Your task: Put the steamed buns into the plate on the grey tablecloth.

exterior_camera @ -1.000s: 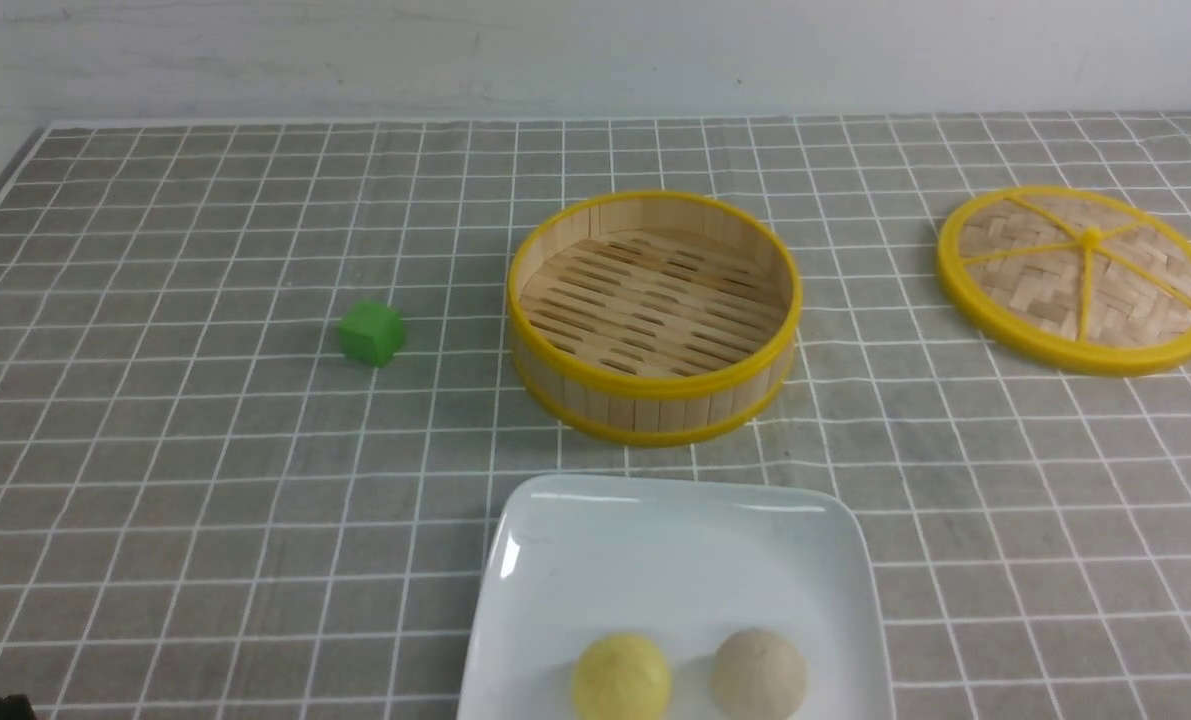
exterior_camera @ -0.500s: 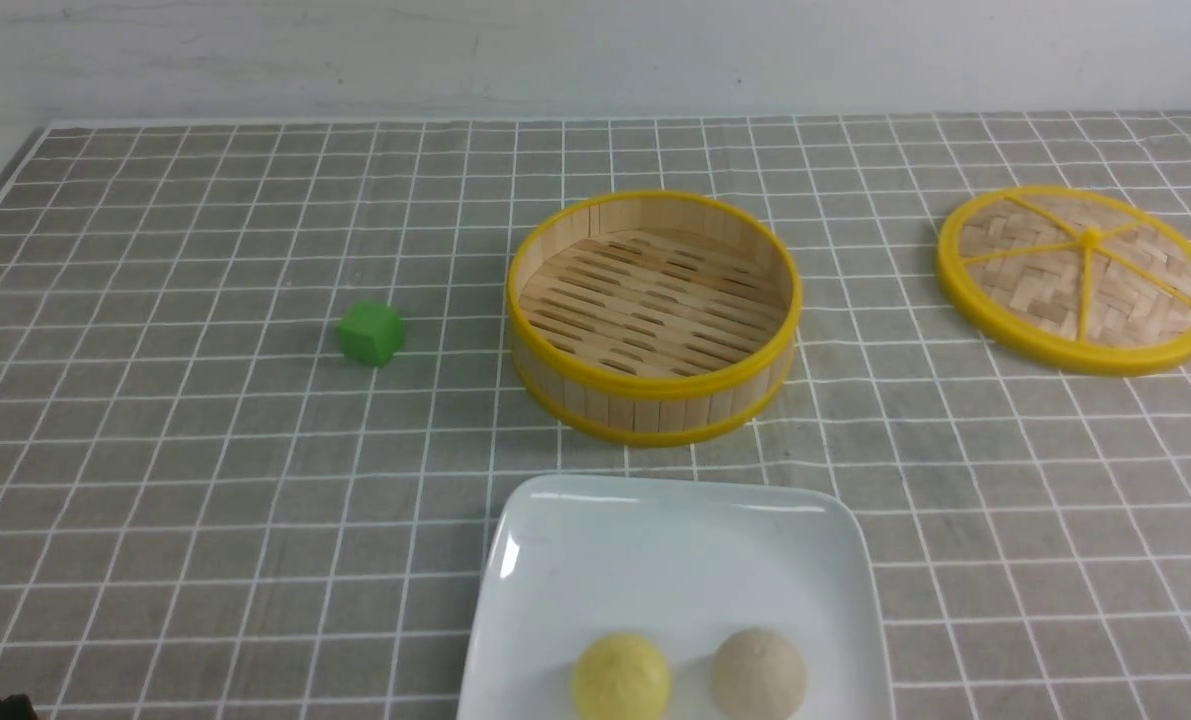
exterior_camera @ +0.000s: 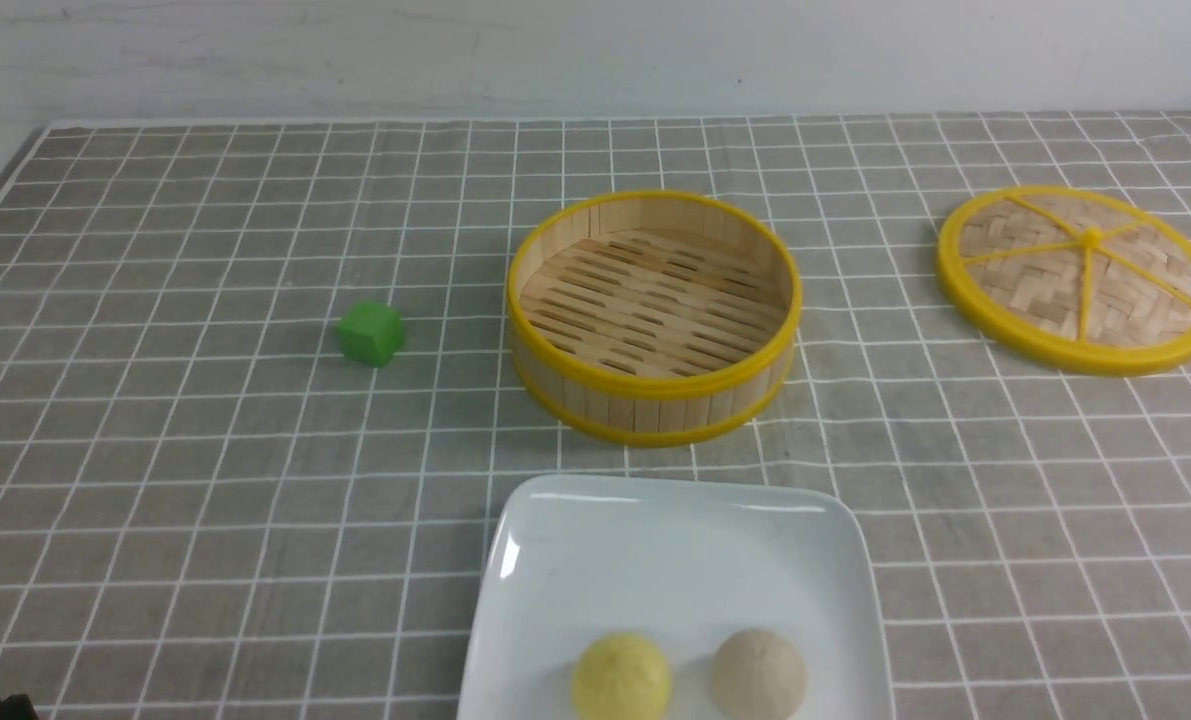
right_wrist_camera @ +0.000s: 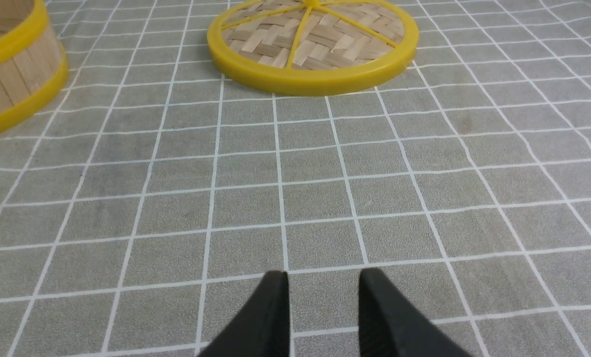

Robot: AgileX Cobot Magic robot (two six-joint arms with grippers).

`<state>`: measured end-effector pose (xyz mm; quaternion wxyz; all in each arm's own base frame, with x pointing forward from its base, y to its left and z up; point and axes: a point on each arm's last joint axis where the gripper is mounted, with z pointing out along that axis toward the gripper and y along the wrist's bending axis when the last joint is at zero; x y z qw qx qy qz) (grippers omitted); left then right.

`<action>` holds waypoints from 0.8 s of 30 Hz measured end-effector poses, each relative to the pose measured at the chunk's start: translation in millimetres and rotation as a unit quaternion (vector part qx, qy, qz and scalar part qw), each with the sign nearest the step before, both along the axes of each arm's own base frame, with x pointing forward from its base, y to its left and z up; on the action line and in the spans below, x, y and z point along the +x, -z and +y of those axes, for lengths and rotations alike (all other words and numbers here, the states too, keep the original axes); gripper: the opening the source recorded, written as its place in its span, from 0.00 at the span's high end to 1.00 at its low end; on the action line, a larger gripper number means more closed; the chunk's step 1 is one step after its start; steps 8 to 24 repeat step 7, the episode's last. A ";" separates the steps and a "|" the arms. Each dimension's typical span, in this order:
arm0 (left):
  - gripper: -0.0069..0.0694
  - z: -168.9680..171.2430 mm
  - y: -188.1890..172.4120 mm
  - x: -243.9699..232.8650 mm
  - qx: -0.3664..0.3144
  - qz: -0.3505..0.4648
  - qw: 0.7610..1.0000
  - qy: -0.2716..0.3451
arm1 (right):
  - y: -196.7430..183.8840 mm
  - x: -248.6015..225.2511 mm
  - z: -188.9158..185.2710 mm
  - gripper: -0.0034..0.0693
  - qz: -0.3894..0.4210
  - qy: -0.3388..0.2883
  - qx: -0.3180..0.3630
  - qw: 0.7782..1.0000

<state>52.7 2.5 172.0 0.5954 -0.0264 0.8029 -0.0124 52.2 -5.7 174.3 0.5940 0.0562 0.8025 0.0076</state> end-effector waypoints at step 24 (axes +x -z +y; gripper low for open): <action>0.80 0.1 0.0 0.0 0.001 0.000 1.000 0.000 | 0.0 0.0 0.0 0.63 0.000 0.000 0.000 1.000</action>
